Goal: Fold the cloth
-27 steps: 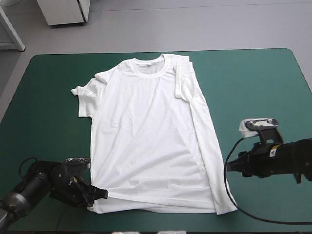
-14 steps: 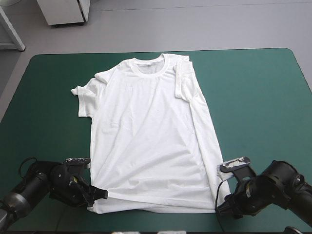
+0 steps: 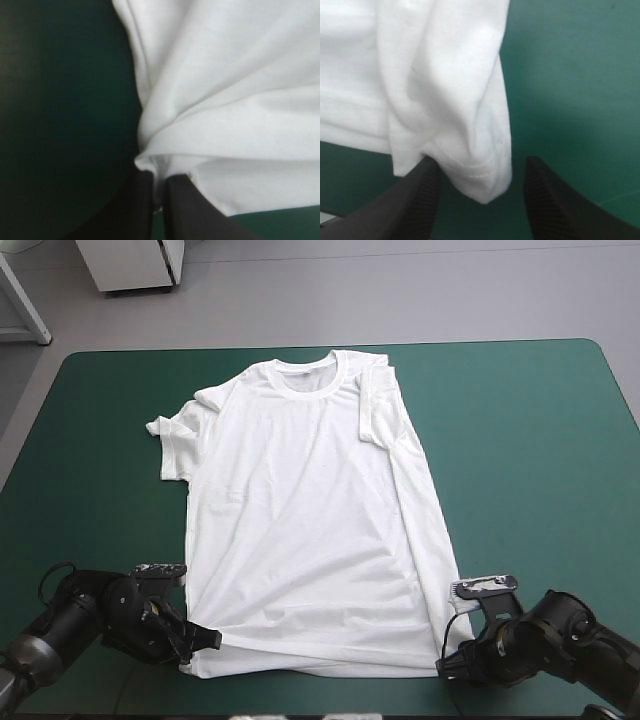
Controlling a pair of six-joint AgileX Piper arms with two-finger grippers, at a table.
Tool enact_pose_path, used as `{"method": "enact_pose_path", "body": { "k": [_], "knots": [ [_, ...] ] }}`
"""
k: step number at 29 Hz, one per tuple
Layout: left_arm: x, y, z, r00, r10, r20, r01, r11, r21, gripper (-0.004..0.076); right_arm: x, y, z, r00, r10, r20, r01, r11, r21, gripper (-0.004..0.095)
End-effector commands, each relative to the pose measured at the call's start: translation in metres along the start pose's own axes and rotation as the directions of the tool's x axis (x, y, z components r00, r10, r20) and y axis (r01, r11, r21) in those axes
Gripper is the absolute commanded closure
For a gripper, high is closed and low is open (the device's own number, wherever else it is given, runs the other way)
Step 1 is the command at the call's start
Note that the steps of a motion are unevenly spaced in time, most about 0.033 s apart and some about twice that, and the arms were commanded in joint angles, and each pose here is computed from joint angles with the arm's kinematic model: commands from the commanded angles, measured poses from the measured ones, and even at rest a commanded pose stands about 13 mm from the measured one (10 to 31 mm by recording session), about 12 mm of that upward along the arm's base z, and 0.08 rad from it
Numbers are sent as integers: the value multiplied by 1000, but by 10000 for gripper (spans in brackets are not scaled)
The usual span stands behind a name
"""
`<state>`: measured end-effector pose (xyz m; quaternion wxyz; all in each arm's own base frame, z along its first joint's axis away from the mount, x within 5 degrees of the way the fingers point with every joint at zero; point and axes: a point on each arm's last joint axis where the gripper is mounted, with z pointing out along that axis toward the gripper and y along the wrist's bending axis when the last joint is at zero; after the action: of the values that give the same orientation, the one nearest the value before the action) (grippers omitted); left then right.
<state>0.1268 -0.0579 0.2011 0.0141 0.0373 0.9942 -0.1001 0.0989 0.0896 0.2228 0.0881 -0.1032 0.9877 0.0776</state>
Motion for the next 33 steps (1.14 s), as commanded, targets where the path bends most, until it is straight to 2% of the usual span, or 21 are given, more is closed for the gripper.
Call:
{"method": "enact_pose_path", "body": {
  "k": [1, 6, 8, 11, 16, 22, 26, 29, 31, 33],
  "knots": [
    [-3, -5, 1, 1000, -20, 20, 19, 999, 45, 733, -6, 3, 8, 1000, 1, 15, -1, 1000, 0, 542],
    [-3, -5, 1, 1000, -20, 20, 19, 999, 45, 733, -12, 6, 20, 1000, 8, -10, -8, 1000, 8, 616],
    [-3, -4, 1, 1000, -12, 20, 11, 999, 41, 733, -13, 7, 23, 1000, 21, -14, -21, 1000, 9, 706],
    [-5, -5, -5, 1000, 5, 20, -5, 1000, 28, 733, -18, 10, 18, 1000, 21, -1, -21, 1000, -1, 931],
    [-18, -14, -47, 992, 60, 116, -62, 998, 22, 733, -38, 21, -15, 994, 14, 113, -8, 999, -50, 925],
    [-33, -30, -137, 930, 123, 345, -128, 992, -7, 733, -71, 32, -82, 951, -62, 303, 77, 996, -38, 925],
    [-37, -37, -196, 848, 162, 505, -157, 986, -53, 733, -90, 36, -139, 872, -98, 480, 116, 993, -6, 925],
    [-37, -41, -240, 749, 181, 637, -161, 983, -89, 733, -100, 37, -189, 772, -128, 622, 149, 989, 18, 925],
    [-38, -43, -270, 676, 198, 710, -159, 980, -122, 733, -105, 37, -225, 684, -152, 714, 168, 985, 48, 925],
    [-42, -52, -311, 565, 234, 791, -192, 970, -150, 733, -109, 35, -278, 539, -182, 822, 180, 979, 99, 925]
  ]
}}
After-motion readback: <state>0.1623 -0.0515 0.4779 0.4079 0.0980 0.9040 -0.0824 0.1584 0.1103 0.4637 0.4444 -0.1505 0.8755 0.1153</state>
